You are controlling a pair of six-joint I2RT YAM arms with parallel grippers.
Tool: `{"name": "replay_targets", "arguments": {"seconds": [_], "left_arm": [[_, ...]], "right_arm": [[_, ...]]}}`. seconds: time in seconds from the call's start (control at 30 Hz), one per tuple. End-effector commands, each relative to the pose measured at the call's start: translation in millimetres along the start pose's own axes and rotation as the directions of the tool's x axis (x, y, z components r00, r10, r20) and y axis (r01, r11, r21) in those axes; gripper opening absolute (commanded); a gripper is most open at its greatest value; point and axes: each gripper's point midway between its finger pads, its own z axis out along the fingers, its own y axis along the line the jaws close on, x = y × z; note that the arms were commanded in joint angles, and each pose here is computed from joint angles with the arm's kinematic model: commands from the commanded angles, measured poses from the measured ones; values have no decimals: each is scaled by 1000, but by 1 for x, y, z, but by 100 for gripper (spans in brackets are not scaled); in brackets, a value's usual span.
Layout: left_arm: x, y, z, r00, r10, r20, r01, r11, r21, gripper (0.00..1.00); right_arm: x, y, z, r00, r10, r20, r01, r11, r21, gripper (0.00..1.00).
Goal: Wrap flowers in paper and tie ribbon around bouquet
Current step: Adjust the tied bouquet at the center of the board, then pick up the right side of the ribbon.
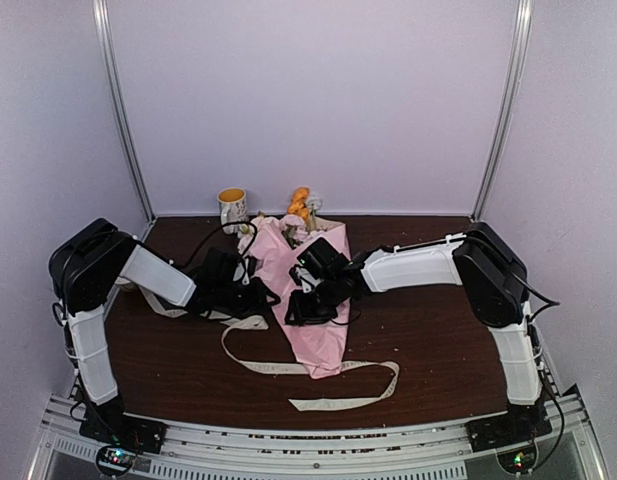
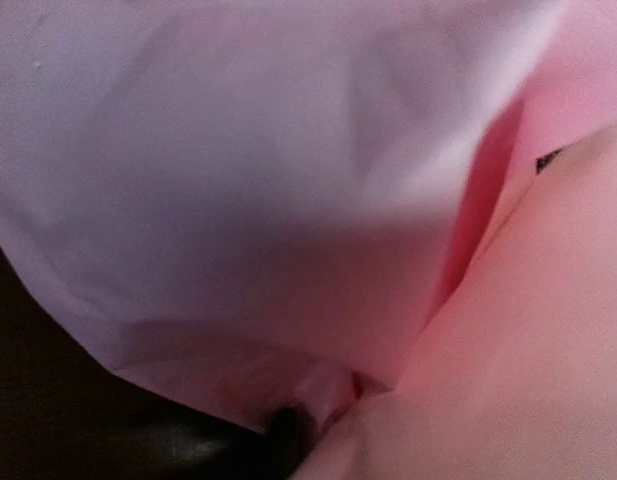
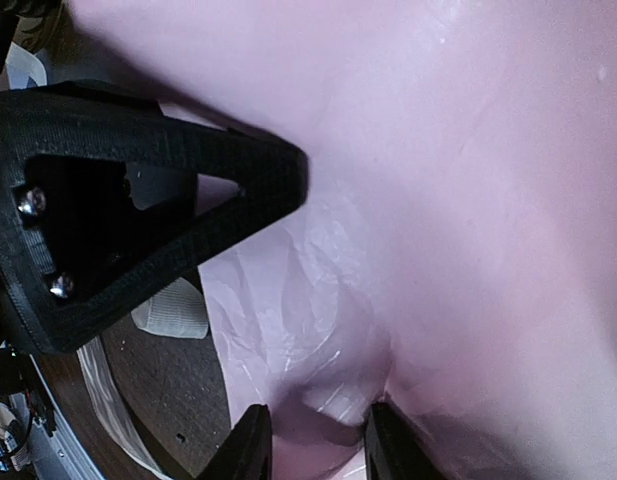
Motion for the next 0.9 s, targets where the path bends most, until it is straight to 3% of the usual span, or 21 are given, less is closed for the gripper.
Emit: {"name": "replay_targets", "arguments": {"seconds": [0.0,0.13,0.33,0.43,0.6,0.73,0.87], "left_arm": [[9,-12,5,999,9,-39,-6,998,58,0],[8,-8,0,1000,15,-21,-14,999,35,0],[8,-9,-5,999,27,-22,-27,999,34,0],[6,-11,-8,999,33,-21,-32,999,23,0],[0,-23,-14,998,58,-13,-57,998,39,0],[-3,-29,-19,998,63,-12,-63,997,44,0],[-4,-36,-22,998,59,-14,-58,996,66,0]], "right_arm": [[16,-16,8,999,23,-45,-21,999,33,32],[7,-12,-12,1000,-10,-24,11,999,37,32],[6,7,-101,992,-126,20,125,991,57,40],[31,-22,-141,992,-129,5,126,975,186,45],[115,-102,-166,990,-3,-139,62,905,421,54],[166,-129,-167,975,96,-203,6,892,452,66],[191,-126,-149,959,142,-244,-44,929,368,69]]}}
